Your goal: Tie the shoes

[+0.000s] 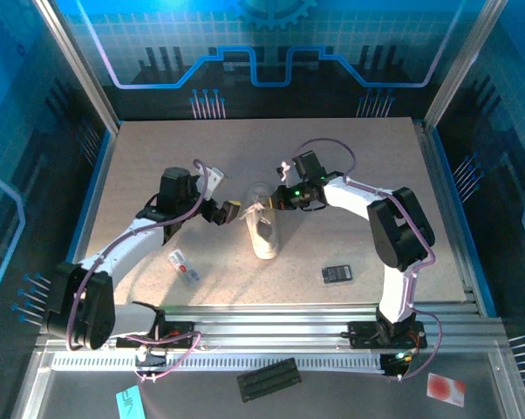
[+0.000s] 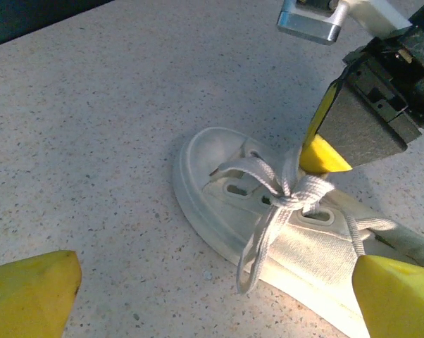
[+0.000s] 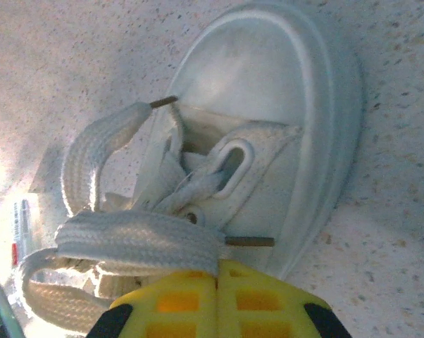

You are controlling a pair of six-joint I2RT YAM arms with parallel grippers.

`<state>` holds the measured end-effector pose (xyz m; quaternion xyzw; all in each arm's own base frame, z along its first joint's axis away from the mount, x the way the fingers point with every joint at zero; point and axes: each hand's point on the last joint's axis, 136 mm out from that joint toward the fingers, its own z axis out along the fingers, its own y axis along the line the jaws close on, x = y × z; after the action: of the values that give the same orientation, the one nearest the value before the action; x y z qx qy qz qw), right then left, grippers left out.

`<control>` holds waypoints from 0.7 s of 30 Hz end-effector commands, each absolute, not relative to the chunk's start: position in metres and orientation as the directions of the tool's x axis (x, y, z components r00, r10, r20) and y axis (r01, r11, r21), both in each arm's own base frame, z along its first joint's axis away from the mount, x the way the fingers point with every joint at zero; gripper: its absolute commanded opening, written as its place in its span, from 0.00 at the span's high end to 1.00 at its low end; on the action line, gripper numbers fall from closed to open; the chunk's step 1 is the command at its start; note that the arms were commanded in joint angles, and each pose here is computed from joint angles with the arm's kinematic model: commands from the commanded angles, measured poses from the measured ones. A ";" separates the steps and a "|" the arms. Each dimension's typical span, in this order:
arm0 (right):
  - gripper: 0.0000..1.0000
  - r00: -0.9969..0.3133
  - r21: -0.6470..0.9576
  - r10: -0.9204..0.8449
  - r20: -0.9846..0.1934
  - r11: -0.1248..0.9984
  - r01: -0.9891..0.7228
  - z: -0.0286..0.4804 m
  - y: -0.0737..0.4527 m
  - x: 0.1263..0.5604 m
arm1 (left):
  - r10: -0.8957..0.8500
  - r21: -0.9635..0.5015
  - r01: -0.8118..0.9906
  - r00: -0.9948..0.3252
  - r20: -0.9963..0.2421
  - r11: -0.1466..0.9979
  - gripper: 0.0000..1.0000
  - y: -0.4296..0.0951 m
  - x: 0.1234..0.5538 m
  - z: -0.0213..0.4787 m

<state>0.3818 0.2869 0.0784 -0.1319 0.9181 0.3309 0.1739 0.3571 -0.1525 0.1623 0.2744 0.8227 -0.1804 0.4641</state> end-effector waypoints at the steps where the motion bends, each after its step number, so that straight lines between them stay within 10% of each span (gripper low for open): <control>1: 0.99 -0.858 0.501 -0.133 -0.497 0.763 -0.409 0.109 0.278 0.386 | 0.246 -0.012 0.570 -0.373 -0.895 0.822 0.01 -0.144 0.366 0.174; 7: 0.93 -0.847 0.447 -0.193 -0.494 0.780 -0.439 0.122 0.265 0.383 | 0.288 -0.037 0.598 -0.438 -0.852 0.801 0.01 -0.148 0.367 0.151; 14: 0.91 -0.844 0.384 -0.297 -0.447 0.788 -0.481 0.131 0.260 0.383 | 0.316 -0.130 0.624 -0.552 -0.772 0.771 0.33 -0.161 0.379 0.128; 21: 0.87 -0.836 0.313 -0.361 -0.414 0.806 -0.503 0.126 0.252 0.393 | 0.303 -0.145 0.604 -0.575 -0.760 0.784 0.35 -0.164 0.399 0.118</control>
<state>0.3989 0.2676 0.1462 -0.2210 0.9212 0.2425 0.2093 0.3931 -0.1606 0.1152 0.2671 0.8631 -0.1866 0.3859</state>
